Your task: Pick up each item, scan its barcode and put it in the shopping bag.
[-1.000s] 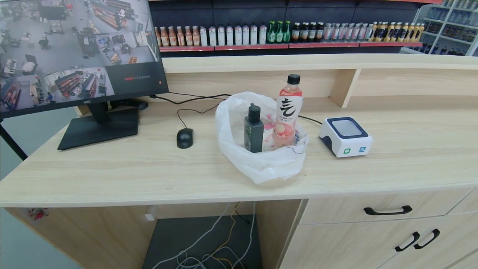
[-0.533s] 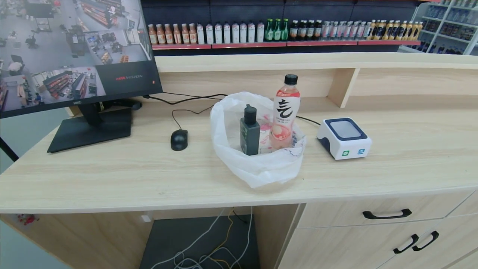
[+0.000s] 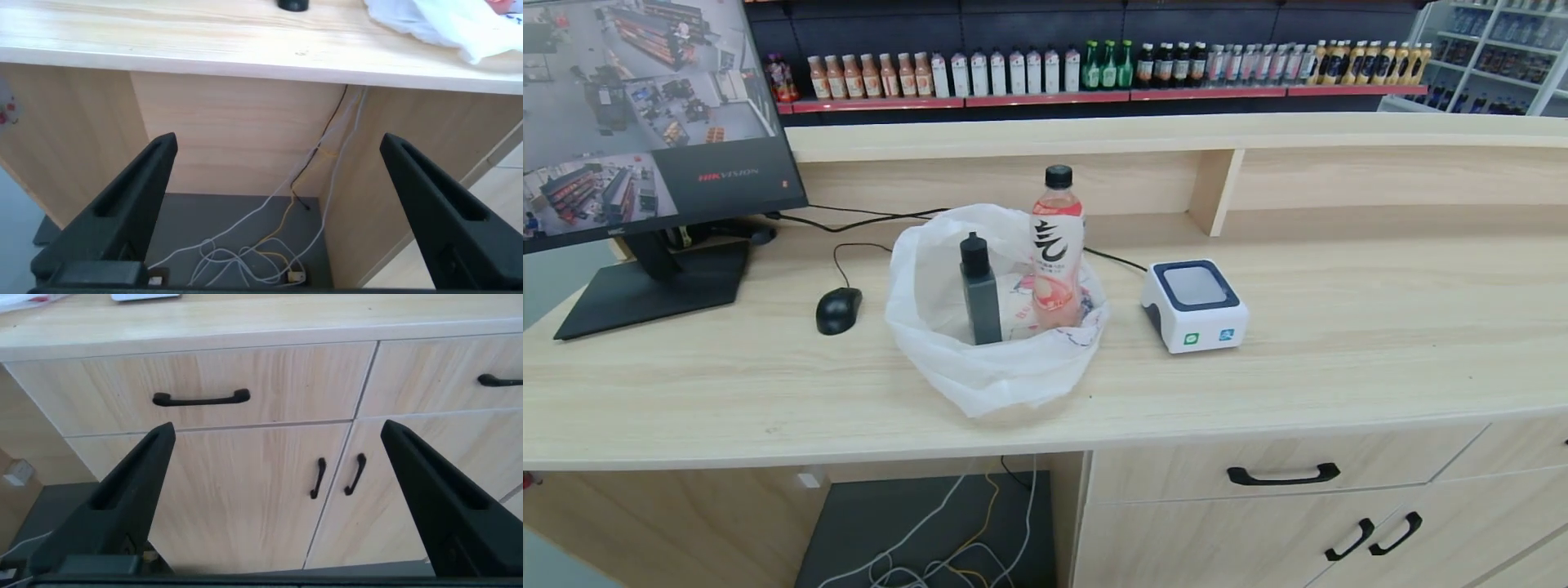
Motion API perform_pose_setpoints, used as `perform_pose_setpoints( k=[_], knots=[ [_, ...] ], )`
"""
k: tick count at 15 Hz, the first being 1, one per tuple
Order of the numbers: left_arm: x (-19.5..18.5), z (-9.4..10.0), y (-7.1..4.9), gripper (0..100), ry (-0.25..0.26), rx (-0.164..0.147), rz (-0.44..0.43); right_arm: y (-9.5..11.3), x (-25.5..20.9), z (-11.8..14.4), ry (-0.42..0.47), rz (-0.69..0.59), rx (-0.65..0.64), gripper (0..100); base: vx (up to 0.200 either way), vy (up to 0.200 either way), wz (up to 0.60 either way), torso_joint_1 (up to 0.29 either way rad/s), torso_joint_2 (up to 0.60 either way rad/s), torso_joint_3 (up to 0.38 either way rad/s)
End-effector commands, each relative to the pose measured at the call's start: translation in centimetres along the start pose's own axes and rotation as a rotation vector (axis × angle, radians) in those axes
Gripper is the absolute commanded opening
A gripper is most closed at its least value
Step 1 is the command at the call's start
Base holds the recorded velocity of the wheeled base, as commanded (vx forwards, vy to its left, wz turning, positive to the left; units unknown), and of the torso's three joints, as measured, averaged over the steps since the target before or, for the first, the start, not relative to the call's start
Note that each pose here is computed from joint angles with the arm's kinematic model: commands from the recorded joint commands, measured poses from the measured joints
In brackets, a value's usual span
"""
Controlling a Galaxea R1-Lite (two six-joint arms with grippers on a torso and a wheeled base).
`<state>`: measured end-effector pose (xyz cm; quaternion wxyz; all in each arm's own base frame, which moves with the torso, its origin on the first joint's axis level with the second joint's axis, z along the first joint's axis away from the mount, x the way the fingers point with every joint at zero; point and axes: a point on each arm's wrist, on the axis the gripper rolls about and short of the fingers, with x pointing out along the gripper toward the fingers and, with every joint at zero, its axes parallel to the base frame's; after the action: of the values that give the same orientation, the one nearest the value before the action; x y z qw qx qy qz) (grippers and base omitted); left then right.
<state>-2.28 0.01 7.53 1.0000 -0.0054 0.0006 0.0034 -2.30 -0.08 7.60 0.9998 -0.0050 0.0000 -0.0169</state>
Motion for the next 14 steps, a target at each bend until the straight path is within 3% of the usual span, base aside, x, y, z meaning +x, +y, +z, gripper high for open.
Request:
perform_pose_setpoints(
  k=[1, 9, 14],
  knots=[
    [0.0, 0.01, 0.0, 100, -0.001, -0.004, 0.001, 0.0, -0.01, 0.02, -0.001, 0.0, -0.001, 100, 0.0, -0.2, 0.0, 0.002, 0.0, -0.002],
    [0.0, 0.01, 0.0, 100, -0.001, -0.006, 0.001, 0.0, 0.0, -0.02, 0.0, 0.0, -0.002, 100, 0.0, -0.2, 0.0, 0.003, 0.0, 0.005],
    [0.0, 0.01, 0.0, 100, -0.001, -0.001, 0.001, 0.0, -0.01, 0.02, -0.001, 0.0, -0.002, 100, 0.0, 0.0, 0.0, 0.0, 0.0, 0.0]
  ],
)
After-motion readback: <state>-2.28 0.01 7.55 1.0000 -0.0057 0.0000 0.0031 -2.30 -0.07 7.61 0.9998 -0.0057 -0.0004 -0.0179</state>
